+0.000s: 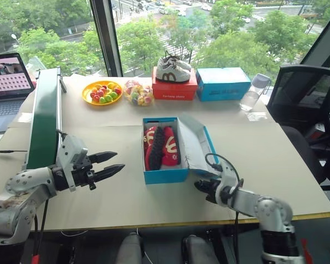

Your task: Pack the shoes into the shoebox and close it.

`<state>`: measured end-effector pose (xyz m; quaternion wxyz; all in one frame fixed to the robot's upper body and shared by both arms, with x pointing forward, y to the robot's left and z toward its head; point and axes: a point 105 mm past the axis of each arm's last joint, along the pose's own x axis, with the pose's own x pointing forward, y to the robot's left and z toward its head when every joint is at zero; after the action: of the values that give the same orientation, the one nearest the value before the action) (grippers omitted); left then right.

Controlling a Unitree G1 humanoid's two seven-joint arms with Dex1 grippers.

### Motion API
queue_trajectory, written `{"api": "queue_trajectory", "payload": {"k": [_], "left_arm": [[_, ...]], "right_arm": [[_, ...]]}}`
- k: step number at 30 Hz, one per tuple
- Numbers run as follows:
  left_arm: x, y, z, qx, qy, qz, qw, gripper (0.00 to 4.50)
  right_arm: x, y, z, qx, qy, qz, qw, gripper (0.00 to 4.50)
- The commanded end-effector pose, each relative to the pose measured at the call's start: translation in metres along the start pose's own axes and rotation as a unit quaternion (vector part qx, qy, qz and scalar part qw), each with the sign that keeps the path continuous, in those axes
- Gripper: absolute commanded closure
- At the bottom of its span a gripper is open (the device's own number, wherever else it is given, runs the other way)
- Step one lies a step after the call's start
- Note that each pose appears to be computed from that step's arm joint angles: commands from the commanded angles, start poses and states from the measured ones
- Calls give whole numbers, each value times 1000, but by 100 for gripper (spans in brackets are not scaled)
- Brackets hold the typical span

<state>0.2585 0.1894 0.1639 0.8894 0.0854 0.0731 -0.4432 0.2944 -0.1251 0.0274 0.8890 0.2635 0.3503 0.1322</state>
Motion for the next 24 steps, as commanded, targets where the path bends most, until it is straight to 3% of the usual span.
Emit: {"api": "queue_trajectory", "payload": {"k": [1,4,8,12,15,19,24], "left_arm": [[4,-9,9,26,-5,-16,1000,199],[7,-11,11,24,-9,-20,999,199],[11,-11,14,25,-14,-26,999,199],[12,-10,15,25,-14,-27,999,199],[12,-8,16,26,-15,-24,999,199],[12,-7,15,26,-15,-19,999,199],[13,-9,15,23,-17,-17,999,199]], "right_arm": [[3,-38,9,91,-77,-88,989,447],[6,-45,19,169,-140,-93,971,447],[6,-51,42,289,-239,-81,924,447],[5,-50,57,360,-290,-42,886,447],[-1,-25,81,369,-320,44,872,447],[-37,44,120,328,-342,265,840,447],[-95,100,128,202,-337,446,804,447]]}}
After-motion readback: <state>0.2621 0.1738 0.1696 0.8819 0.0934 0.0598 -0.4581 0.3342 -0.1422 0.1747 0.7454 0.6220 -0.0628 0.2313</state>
